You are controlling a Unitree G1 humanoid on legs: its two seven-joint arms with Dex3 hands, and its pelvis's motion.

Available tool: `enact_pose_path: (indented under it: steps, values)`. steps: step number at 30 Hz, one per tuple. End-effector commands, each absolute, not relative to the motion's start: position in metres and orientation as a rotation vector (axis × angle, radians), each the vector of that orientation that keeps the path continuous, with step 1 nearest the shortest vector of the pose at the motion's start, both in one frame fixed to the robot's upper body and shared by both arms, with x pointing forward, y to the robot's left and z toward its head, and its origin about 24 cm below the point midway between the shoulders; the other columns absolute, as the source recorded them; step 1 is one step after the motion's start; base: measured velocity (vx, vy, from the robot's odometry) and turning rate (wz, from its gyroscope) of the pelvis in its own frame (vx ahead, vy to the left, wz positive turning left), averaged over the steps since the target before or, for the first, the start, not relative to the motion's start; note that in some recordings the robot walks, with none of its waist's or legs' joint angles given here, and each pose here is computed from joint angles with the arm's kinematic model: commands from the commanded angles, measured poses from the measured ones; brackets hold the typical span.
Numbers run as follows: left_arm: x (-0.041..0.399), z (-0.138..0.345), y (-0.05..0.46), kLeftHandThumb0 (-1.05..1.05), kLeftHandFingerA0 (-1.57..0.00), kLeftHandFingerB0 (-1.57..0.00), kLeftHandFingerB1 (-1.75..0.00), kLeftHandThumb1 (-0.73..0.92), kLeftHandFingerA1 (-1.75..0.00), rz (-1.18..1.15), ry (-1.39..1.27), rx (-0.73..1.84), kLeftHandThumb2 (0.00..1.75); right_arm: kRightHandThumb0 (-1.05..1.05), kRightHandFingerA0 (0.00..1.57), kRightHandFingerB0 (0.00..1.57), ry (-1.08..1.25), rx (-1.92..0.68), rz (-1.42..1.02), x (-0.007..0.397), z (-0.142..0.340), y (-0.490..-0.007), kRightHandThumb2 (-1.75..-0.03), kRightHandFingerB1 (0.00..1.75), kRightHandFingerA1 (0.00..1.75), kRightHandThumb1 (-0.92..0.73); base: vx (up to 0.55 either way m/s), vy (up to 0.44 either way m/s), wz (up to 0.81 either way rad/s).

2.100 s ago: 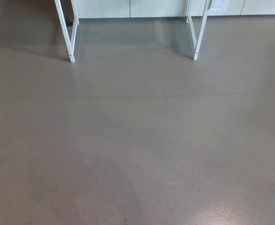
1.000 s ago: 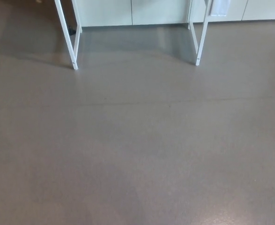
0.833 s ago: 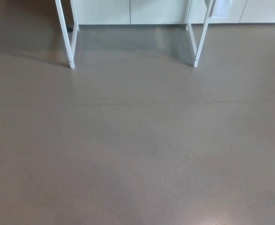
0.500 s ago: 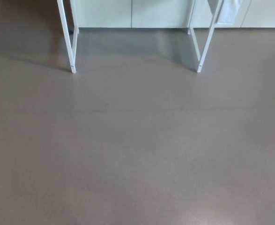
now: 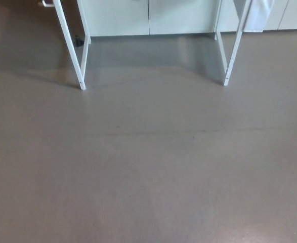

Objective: The robot walk towards a table in front and uses its left hand to pick up the pot from the base and places it on the table

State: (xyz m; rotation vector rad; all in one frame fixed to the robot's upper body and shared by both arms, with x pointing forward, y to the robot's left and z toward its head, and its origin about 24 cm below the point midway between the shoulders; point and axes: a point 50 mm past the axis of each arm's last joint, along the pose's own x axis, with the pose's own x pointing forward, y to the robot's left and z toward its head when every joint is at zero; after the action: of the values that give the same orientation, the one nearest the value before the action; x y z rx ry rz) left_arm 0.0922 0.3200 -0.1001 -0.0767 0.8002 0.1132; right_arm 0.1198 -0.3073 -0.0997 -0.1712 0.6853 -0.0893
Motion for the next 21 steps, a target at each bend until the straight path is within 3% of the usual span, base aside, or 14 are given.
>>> enact_pose_path:
  steps: [1,2,3,4,12,14,15,21]
  values:
    - [0.087,-0.099,0.324,-0.17,-0.62,-0.47,-0.39,0.57,-0.44,0.130,0.805,-0.059,0.62,-0.56,0.61,0.43,0.689,-0.165,-0.100,0.113,-0.099,-0.311,-0.73,0.48,0.57,-0.32,0.24,0.079,-0.22]
    - [0.084,-0.100,0.324,-0.18,-0.64,-0.47,-0.40,0.56,-0.45,0.131,0.813,-0.059,0.62,-0.53,0.66,0.49,0.697,-0.167,-0.103,0.108,-0.100,-0.311,-0.54,0.38,0.47,-0.40,0.26,0.144,-0.20]
    - [0.079,-0.101,0.324,-0.18,-0.64,-0.47,-0.40,0.56,-0.45,0.131,0.823,-0.058,0.62,-0.53,0.66,0.49,0.708,-0.169,-0.106,0.103,-0.102,-0.311,-0.54,0.38,0.47,-0.40,0.25,0.128,-0.18]
    - [0.075,-0.102,0.324,-0.17,-0.64,-0.48,-0.40,0.57,-0.45,0.127,0.833,-0.057,0.61,-0.59,0.57,0.41,0.718,-0.177,-0.102,0.098,-0.102,-0.312,-0.75,0.47,0.56,-0.33,0.26,0.155,-0.06]
    - [0.066,-0.103,0.321,-0.18,-0.62,-0.50,-0.40,0.59,-0.44,0.121,0.847,-0.065,0.62,-0.60,0.62,0.43,0.729,-0.172,-0.106,0.084,-0.104,-0.313,-0.75,0.49,0.57,-0.32,0.28,0.196,-0.03]
    - [0.066,-0.103,0.320,-0.18,-0.62,-0.50,-0.40,0.59,-0.44,0.121,0.847,-0.065,0.62,-0.60,0.62,0.43,0.729,-0.172,-0.106,0.084,-0.104,-0.313,-0.75,0.49,0.57,-0.32,0.23,0.043,0.08]
    - [0.065,-0.104,0.321,-0.10,-0.72,-0.51,-0.37,0.59,-0.42,0.131,0.852,-0.071,0.57,-0.61,0.62,0.42,0.729,-0.178,-0.102,0.082,-0.104,-0.312,-0.76,0.49,0.57,-0.32,0.23,-0.004,0.10]
    - [0.060,-0.106,0.322,-0.10,-0.75,-0.50,-0.37,0.58,-0.43,0.136,0.860,-0.070,0.57,-0.60,0.64,0.45,0.747,-0.178,-0.110,0.077,-0.106,-0.312,-0.74,0.49,0.58,-0.30,0.24,-0.098,0.12]
